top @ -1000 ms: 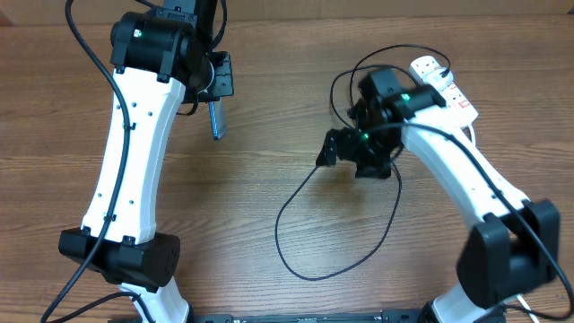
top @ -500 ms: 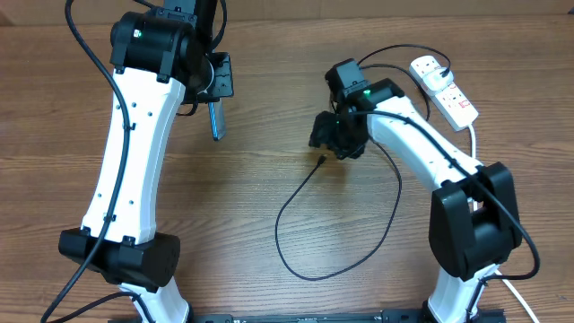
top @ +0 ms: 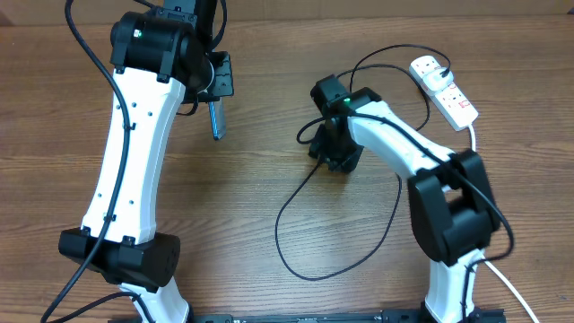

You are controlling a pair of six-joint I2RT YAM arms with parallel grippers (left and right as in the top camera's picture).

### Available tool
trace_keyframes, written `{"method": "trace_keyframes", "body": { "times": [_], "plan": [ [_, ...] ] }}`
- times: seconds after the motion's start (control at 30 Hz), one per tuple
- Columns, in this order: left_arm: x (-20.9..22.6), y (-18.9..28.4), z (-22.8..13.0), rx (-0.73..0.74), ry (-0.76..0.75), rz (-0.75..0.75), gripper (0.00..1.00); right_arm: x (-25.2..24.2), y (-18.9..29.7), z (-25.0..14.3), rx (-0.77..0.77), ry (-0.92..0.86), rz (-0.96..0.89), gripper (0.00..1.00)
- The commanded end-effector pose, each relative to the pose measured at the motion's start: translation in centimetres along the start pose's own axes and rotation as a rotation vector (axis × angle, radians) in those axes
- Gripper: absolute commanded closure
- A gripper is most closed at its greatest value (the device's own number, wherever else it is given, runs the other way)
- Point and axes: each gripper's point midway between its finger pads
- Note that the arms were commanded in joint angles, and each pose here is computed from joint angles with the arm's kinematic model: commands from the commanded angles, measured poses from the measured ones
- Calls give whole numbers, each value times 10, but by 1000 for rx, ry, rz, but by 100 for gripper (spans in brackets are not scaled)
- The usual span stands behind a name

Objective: Plug charger to phone and switch on socket
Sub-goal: 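Lower the open right gripper over the black USB-C plug on the table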

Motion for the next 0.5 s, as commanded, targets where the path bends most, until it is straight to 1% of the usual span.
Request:
{"method": "trace_keyframes", "body": {
  "times": [0.0, 0.33, 0.43, 0.47],
  "plan": [
    [1, 7, 4, -34, 21, 4, 96, 0, -8, -2, 16, 0, -29, 49],
    [0, 7, 6, -39, 22, 1, 96, 7, 0, 2, 7, 12, -13, 50],
    [0, 7, 5, -39, 21, 2, 96, 8, -4, 4, 5, -13, -13, 61],
    [0, 7, 5, -39, 22, 2, 96, 10, -5, 5, 1, -12, -8, 61]
  ]
}}
Point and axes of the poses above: each gripper's point midway between its finger pads, its own y axis back along the fingers, its own x axis along the line the jaws close on, z = x × y, and after that the axes turned 5 degrees about y, right-handed
